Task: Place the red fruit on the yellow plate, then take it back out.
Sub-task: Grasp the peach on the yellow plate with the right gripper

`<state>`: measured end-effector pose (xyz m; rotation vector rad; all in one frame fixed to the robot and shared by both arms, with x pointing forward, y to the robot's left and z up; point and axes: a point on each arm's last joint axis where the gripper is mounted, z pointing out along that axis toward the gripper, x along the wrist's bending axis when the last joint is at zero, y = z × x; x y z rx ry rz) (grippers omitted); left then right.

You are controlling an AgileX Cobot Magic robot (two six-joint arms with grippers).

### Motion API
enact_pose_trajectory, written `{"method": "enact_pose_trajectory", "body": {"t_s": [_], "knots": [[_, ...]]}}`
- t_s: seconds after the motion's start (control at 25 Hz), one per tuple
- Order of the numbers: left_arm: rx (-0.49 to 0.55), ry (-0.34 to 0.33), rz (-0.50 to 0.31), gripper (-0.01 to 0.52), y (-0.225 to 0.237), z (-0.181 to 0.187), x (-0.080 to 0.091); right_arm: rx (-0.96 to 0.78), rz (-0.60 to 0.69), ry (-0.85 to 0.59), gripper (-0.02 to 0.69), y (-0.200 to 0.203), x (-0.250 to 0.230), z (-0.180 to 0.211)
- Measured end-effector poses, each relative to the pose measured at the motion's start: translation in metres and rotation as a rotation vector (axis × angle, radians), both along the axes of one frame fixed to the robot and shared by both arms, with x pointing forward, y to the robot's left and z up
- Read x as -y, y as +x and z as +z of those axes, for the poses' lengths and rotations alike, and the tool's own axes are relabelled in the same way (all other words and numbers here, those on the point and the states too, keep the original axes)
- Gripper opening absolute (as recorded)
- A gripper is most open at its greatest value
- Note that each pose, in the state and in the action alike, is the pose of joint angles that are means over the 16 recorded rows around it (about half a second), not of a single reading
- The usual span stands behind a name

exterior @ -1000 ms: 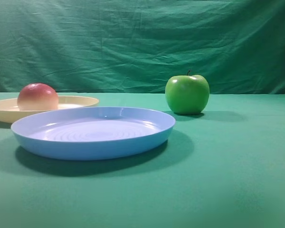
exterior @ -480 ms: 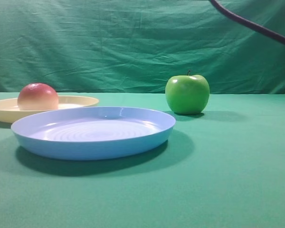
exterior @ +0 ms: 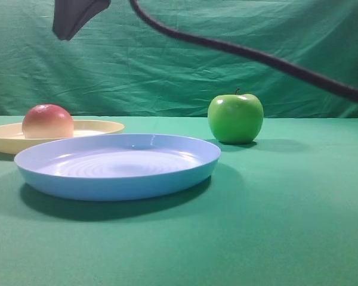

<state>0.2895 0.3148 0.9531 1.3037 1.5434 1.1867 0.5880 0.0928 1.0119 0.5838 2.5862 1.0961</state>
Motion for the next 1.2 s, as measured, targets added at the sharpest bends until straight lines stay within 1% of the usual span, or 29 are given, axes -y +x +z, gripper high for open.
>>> {"method": "enact_pose_trajectory", "body": {"t_s": [0.16,0.32,0.44,0.52,0.64,0.8,1.04,1.2], "knots": [[0.000,0.000,0.000,0.000,0.000,0.000,0.000,0.031,-0.017,0.032,0.416,0.007,-0.008,-0.019],[0.000,0.000,0.000,0.000,0.000,0.000,0.000,0.056,-0.033,0.051,0.554,0.014,-0.013,-0.037],[0.000,0.000,0.000,0.000,0.000,0.000,0.000,0.063,-0.043,0.054,0.620,0.018,-0.015,-0.052],[0.000,0.000,0.000,0.000,0.000,0.000,0.000,0.062,-0.047,0.051,0.640,0.020,-0.016,-0.062],[0.000,0.000,0.000,0.000,0.000,0.000,0.000,0.055,-0.053,0.041,0.626,0.022,-0.017,-0.075],[0.000,0.000,0.000,0.000,0.000,0.000,0.000,0.037,-0.063,0.025,0.568,0.026,-0.015,-0.088],[0.000,0.000,0.000,0.000,0.000,0.000,0.000,-0.013,-0.079,-0.006,0.411,0.032,-0.006,-0.095],[0.000,0.000,0.000,0.000,0.000,0.000,0.000,-0.045,-0.085,-0.034,0.305,0.035,0.004,-0.083]]}}
